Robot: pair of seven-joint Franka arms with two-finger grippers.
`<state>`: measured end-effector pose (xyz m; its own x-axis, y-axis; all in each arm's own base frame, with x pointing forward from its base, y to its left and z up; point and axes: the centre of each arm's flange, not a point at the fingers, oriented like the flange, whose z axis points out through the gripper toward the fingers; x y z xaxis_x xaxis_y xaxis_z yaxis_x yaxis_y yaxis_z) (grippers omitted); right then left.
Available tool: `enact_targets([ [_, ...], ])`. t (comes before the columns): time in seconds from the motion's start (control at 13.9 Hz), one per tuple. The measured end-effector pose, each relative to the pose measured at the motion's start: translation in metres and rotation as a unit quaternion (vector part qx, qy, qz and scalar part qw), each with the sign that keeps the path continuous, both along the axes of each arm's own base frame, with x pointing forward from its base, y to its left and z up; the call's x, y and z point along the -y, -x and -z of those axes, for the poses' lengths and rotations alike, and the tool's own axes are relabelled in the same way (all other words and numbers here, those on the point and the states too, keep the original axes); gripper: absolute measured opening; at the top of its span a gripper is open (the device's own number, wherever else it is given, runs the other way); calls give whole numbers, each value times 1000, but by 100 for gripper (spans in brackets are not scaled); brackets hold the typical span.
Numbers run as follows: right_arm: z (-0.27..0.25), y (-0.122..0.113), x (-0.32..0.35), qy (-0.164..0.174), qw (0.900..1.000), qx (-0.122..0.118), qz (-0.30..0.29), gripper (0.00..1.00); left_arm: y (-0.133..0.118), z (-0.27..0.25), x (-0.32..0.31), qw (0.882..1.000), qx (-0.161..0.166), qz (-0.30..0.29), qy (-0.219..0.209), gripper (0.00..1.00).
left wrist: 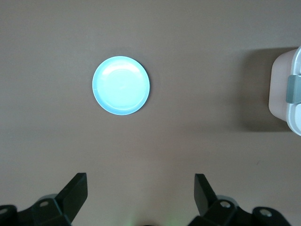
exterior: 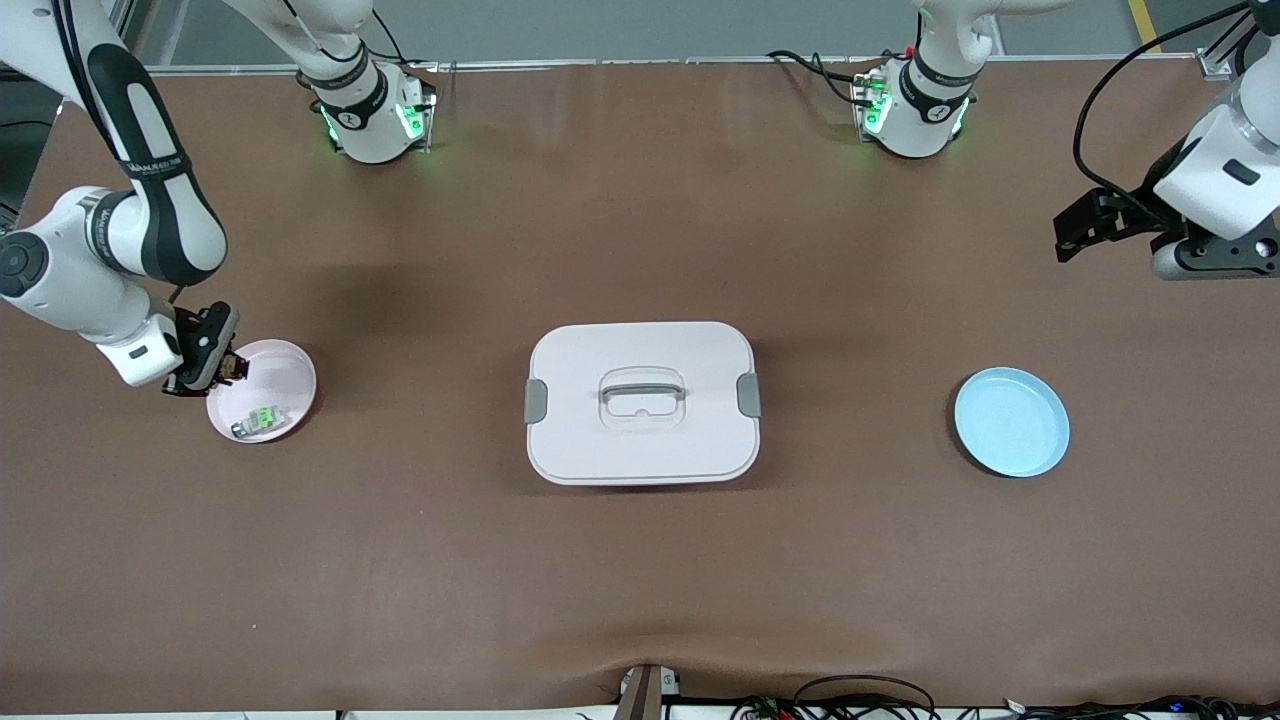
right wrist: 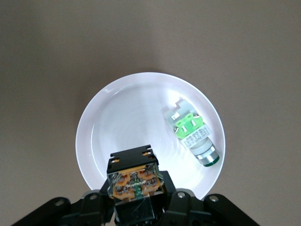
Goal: Transfer orange switch to right arm and place
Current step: 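Carry the switch with the right gripper over the white plate, then lower the switch onto the white plate beside the green switch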
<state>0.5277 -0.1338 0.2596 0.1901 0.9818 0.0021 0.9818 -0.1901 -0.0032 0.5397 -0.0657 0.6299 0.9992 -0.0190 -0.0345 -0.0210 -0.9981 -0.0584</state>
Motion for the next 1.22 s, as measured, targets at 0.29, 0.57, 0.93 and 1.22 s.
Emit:
enact_targets([
  [0.29, 18, 10, 1, -1, 1000, 0, -18, 41, 2, 0, 0, 1000, 0, 0, 0, 100],
  [0.57, 36, 22, 0, 3, 1000, 17, -22, 41, 2, 1, 0, 1000, -1, 0, 0, 100],
  [0.93, 60, 25, 0, 9, 998, 36, -45, 41, 1, 1, 0, 1000, 3, 1, 0, 100],
  [1.22, 76, 27, 3, 8, 998, 38, -52, 41, 0, 1, 0, 1000, 4, 1, 0, 100],
])
